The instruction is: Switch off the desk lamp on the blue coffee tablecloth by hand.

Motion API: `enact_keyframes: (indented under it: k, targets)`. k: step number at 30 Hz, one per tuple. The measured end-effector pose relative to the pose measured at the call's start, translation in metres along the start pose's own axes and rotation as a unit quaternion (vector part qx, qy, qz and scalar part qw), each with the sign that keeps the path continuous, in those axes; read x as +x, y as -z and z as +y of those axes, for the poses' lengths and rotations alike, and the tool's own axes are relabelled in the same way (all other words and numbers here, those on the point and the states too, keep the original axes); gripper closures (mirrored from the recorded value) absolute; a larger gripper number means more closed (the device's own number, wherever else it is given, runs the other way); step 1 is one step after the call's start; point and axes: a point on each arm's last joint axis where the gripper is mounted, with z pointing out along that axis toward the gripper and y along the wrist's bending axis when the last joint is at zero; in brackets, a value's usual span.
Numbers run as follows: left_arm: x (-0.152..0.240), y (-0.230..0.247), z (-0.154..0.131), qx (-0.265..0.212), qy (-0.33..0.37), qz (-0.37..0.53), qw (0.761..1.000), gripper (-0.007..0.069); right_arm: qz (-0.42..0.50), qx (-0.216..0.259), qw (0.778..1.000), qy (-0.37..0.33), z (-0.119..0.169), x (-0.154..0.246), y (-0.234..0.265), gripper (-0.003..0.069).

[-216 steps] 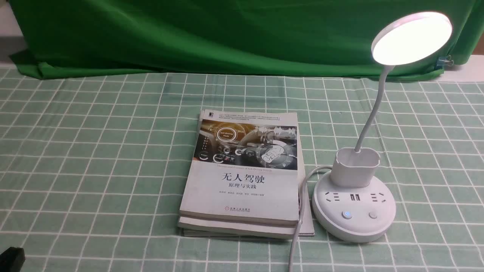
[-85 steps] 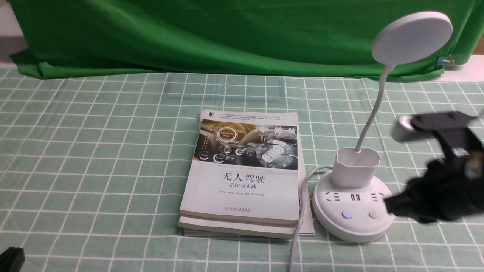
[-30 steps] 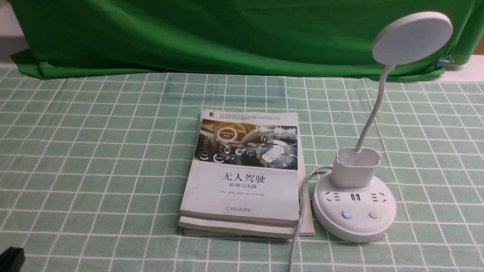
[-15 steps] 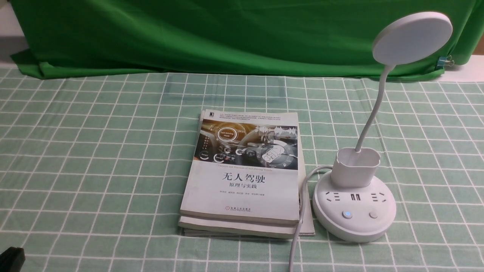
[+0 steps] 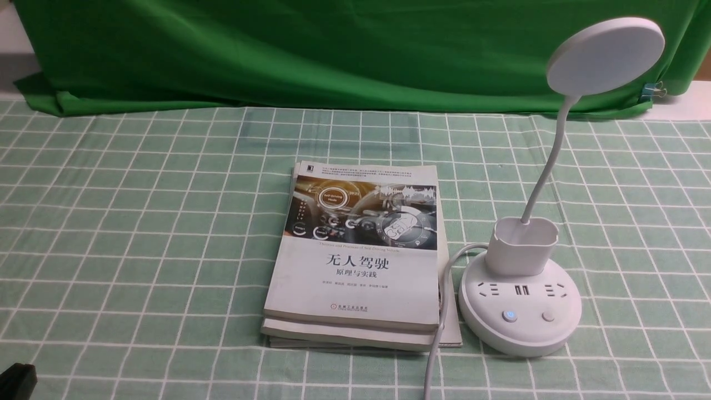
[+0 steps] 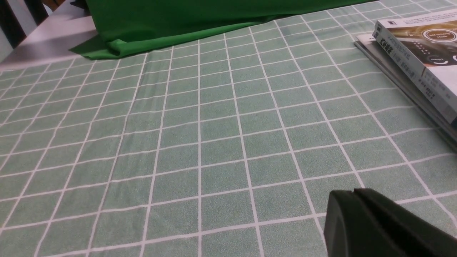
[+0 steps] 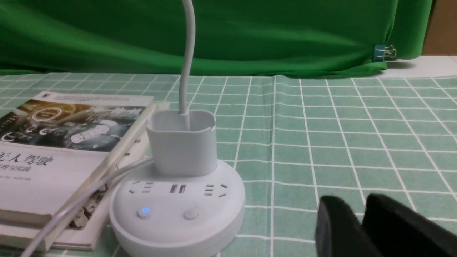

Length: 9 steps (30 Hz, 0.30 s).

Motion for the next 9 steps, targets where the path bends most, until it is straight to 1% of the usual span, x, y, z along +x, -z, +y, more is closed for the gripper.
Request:
enact_keyframes:
  k: [9]
  targets:
    - [0.0000, 0.0000, 0.0000, 0.000, 0.000, 0.000, 1.000, 0.0625, 0.000, 0.000, 1.000, 0.000, 0.0000, 0.0000, 0.0000, 0.0499]
